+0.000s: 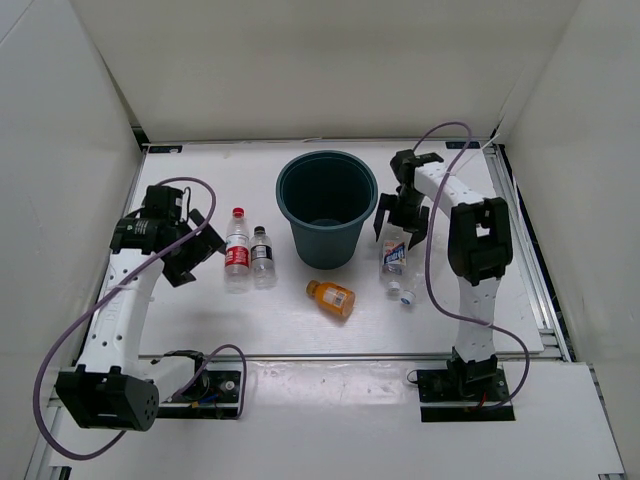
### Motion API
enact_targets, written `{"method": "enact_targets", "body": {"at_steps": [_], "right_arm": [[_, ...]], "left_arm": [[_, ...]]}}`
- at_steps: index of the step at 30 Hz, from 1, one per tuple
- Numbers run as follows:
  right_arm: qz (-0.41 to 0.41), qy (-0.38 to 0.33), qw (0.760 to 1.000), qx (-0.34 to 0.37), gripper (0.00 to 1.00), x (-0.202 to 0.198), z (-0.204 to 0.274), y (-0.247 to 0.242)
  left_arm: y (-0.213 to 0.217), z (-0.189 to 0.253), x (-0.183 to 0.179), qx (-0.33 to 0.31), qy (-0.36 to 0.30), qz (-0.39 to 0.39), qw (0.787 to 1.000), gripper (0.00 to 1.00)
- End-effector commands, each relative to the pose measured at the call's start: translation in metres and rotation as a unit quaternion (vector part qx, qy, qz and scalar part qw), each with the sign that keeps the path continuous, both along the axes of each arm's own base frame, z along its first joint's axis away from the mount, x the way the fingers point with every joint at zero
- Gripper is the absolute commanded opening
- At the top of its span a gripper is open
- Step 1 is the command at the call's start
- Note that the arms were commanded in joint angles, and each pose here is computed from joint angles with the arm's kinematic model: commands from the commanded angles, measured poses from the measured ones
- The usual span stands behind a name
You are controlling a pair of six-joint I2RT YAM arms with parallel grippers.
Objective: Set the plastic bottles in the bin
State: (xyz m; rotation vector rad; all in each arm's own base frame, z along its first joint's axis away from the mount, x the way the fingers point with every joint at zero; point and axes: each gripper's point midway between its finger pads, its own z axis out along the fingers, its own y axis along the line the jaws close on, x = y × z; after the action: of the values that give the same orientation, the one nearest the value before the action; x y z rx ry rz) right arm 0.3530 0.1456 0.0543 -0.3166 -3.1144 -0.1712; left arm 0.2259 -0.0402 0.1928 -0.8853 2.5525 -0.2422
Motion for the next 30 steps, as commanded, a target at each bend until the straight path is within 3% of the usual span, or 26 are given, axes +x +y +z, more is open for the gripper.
{"method": "enact_targets", "body": {"at_steps": [1, 2, 7, 9, 11, 16, 23, 27, 30], "right_arm": [[0.010, -0.008, 1.000, 0.016, 0.91, 0.008, 0.003, 0.005], [0.010, 0.002, 1.000, 0.018, 0.89, 0.004, -0.003, 0.005], [0.005, -0.005, 1.000, 0.011, 0.58, 0.008, 0.007, 0.004], [-0.003, -0.025, 1.000, 0.012, 0.55, 0.013, 0.039, 0.004], [-0.025, -0.045, 0.999, 0.008, 0.50, 0.021, 0.067, -0.001], [-0.059, -0.129, 0.990, 0.013, 0.33, 0.021, 0.162, -0.008], [-0.096, -0.270, 0.958, 0.018, 0.25, 0.004, 0.254, -0.030], [-0.068, -0.376, 0.923, 0.050, 0.25, 0.011, 0.301, -0.015], [-0.022, -0.465, 0.883, 0.069, 0.25, 0.021, 0.337, 0.015]], "left_arm": [[0.001, -0.001, -0.002, 0.000, -0.008, 0.015, 1.000, 1.00], [0.003, -0.005, 0.000, 0.003, -0.007, 0.026, 1.000, 1.00], [0.015, -0.003, 0.001, 0.027, -0.029, 0.053, 0.998, 1.00], [0.022, -0.004, -0.005, 0.040, -0.018, 0.077, 0.996, 1.00], [0.032, -0.015, -0.017, 0.074, 0.042, 0.081, 0.993, 1.00], [0.027, -0.030, -0.014, 0.068, 0.078, 0.068, 0.992, 1.00], [0.012, -0.030, 0.012, 0.032, 0.037, 0.036, 0.998, 1.00], [0.011, -0.034, 0.020, 0.036, 0.040, 0.017, 0.998, 1.00], [0.011, -0.034, 0.031, 0.037, 0.036, 0.012, 0.999, 1.00]]}}
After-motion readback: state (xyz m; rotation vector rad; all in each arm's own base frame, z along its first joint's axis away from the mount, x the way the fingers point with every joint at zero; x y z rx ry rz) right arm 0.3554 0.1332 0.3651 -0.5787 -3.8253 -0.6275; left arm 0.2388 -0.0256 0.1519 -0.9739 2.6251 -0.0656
